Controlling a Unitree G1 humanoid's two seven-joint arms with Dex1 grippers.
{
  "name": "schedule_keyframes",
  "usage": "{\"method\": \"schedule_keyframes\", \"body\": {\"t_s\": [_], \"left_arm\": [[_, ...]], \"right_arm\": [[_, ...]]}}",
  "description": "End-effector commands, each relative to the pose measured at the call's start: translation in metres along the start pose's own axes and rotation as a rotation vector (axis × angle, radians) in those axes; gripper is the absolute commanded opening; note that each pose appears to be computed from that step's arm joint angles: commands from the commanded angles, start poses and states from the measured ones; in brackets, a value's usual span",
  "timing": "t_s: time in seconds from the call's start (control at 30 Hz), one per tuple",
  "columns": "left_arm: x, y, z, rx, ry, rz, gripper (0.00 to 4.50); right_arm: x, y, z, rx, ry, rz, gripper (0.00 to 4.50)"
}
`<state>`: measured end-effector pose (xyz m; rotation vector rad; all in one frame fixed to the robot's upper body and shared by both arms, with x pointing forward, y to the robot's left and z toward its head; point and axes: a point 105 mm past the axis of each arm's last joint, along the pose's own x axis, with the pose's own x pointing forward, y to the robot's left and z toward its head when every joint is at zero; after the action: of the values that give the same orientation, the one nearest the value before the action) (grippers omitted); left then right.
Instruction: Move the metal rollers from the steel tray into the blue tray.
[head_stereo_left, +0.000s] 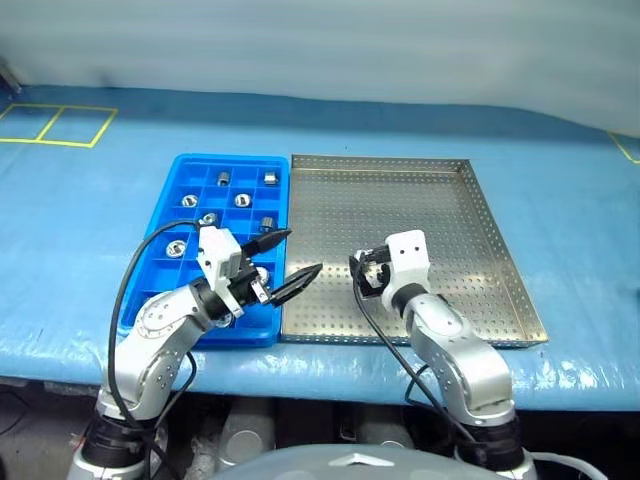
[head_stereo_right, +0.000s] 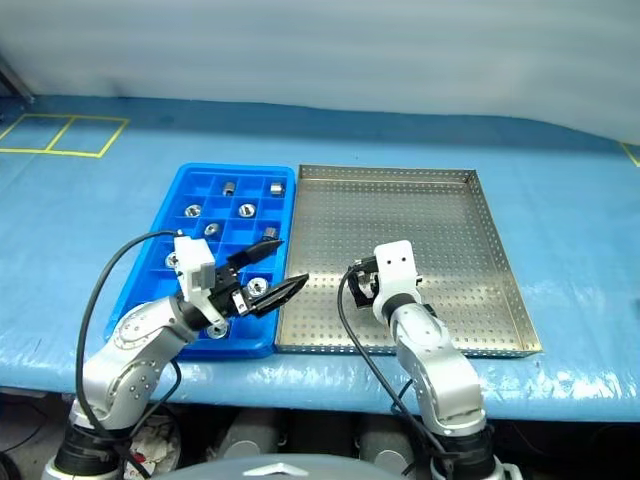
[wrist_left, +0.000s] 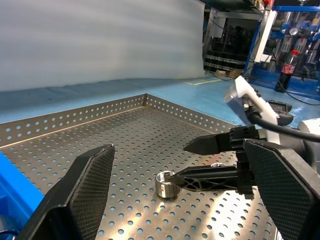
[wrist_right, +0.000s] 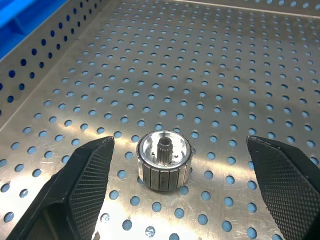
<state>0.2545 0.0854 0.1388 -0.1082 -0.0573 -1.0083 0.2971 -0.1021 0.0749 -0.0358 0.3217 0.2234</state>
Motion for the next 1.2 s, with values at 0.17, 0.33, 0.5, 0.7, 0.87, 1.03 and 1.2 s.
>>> {"method": "schedule_keyframes", "body": {"t_s": [0.17, 0.33, 0.5, 0.7, 0.87, 1.03, 1.2], "left_arm": [[0.004, -0.005, 0.004, 0.009, -0.027, -0.034, 4.50], [0.002, -0.005, 0.003, 0.006, -0.030, -0.023, 4.50], [0.000, -0.003, 0.002, 0.011, -0.030, -0.005, 4.50], [0.000, -0.003, 0.002, 0.009, -0.034, 0.002, 4.50], [-0.002, 0.001, 0.004, 0.023, -0.041, 0.019, 4.50], [-0.008, 0.009, 0.007, 0.052, -0.061, 0.097, 4.50], [-0.022, 0.014, 0.009, 0.067, -0.083, 0.207, 4.50]], "right_arm": [[0.018, 0.004, 0.009, 0.022, -0.048, -0.020, 4.47], [0.021, 0.005, -0.005, 0.023, -0.001, -0.019, 4.10], [0.017, 0.007, -0.019, 0.027, 0.036, -0.008, 2.62], [0.014, 0.006, -0.020, 0.028, 0.037, -0.008, 1.65], [0.013, 0.005, 0.005, 0.003, -0.043, -0.004, 1.65], [0.014, 0.009, 0.044, -0.079, -0.157, 0.037, 1.65], [0.017, 0.023, 0.079, -0.138, -0.252, 0.119, 1.65]]}}
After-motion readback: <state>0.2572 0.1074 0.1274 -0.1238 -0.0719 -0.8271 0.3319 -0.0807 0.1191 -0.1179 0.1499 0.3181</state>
